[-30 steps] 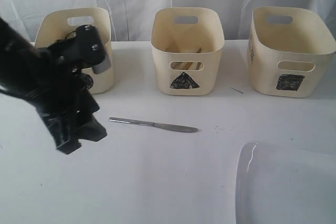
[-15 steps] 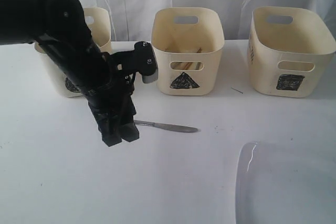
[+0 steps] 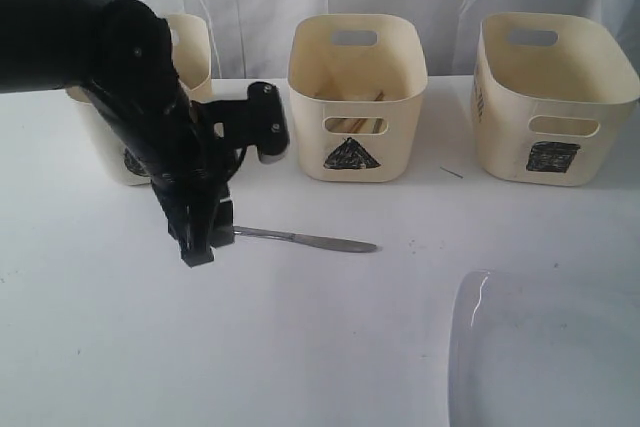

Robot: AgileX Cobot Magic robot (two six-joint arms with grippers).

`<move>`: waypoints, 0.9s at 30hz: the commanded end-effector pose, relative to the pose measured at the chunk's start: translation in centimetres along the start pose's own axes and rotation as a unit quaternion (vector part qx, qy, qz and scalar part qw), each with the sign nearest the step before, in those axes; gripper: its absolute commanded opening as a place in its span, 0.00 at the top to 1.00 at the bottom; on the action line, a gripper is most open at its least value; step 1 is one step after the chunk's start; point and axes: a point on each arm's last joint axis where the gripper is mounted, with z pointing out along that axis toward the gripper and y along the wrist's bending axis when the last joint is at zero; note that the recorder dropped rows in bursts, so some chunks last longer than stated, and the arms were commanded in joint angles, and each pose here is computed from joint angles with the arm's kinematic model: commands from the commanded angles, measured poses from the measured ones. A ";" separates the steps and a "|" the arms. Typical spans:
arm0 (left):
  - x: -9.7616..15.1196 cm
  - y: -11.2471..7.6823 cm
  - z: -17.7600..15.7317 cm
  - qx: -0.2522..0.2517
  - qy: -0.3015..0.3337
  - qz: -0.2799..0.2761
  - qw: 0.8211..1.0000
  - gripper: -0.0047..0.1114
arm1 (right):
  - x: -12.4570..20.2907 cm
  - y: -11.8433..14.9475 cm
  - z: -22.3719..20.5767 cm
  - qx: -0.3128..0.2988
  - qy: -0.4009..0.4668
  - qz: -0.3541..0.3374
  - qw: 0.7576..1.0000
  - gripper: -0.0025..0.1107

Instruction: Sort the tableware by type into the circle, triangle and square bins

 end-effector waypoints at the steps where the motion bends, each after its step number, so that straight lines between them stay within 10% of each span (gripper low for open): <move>1: 0.8 2.2 -0.9 -0.131 0.034 -0.090 0.987 0.44 | 0.1 0.0 0.0 0.001 -0.004 0.002 1.000 0.98; 19: -0.8 3.6 0.4 -0.205 -0.044 -0.146 0.967 0.47 | 0.1 0.0 0.0 0.001 -0.004 0.002 1.000 0.98; 27: -2.4 0.5 1.0 -0.071 -0.069 -0.160 0.982 0.47 | 0.1 0.0 0.0 0.001 -0.004 0.002 1.000 0.98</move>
